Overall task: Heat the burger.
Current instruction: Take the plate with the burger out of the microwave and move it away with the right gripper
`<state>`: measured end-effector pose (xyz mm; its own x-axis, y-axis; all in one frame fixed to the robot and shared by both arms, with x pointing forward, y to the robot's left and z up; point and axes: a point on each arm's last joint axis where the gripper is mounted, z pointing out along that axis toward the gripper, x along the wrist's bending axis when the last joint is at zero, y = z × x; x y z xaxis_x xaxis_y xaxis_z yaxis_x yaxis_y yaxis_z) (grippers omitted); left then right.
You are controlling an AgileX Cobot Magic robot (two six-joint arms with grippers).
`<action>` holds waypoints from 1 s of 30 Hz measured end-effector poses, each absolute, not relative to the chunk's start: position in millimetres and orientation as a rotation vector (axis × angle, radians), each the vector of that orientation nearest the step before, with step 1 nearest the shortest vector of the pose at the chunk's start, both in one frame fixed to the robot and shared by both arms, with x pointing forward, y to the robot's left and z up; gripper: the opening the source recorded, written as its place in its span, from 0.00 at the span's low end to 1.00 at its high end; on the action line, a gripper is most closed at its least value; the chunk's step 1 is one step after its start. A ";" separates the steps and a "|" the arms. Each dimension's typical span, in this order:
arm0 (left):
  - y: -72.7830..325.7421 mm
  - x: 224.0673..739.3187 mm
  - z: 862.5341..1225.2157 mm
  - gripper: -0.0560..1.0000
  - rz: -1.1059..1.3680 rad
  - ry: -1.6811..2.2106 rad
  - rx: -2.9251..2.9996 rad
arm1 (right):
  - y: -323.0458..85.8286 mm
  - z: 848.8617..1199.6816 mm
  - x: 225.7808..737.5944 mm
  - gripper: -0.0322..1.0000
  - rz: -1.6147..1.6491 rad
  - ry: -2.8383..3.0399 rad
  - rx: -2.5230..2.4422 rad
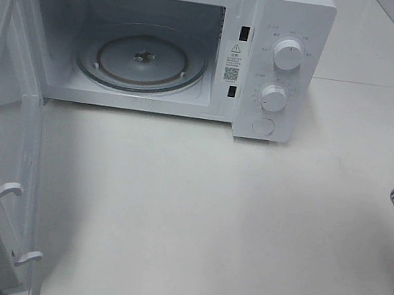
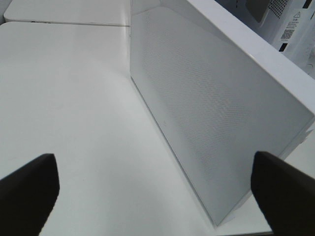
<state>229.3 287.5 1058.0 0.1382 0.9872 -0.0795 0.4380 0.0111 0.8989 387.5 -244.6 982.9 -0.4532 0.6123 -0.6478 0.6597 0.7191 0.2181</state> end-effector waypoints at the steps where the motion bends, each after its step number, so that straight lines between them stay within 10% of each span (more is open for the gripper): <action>1: 287.5 229.3 1058.0 0.98 0.811 1.428 1.562 | -244.6 982.9 387.5 0.12 -0.083 2.190 0.960; 30: 287.5 229.3 1058.0 0.98 0.811 1.428 1.562 | -223.7 923.1 407.1 0.12 -0.166 2.081 1.356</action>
<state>229.3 287.5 1058.0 0.1382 0.9872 -0.0795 0.4380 0.0111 0.8989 407.1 -223.7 923.1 -0.2618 0.7767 -0.5729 0.8579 0.4592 0.2306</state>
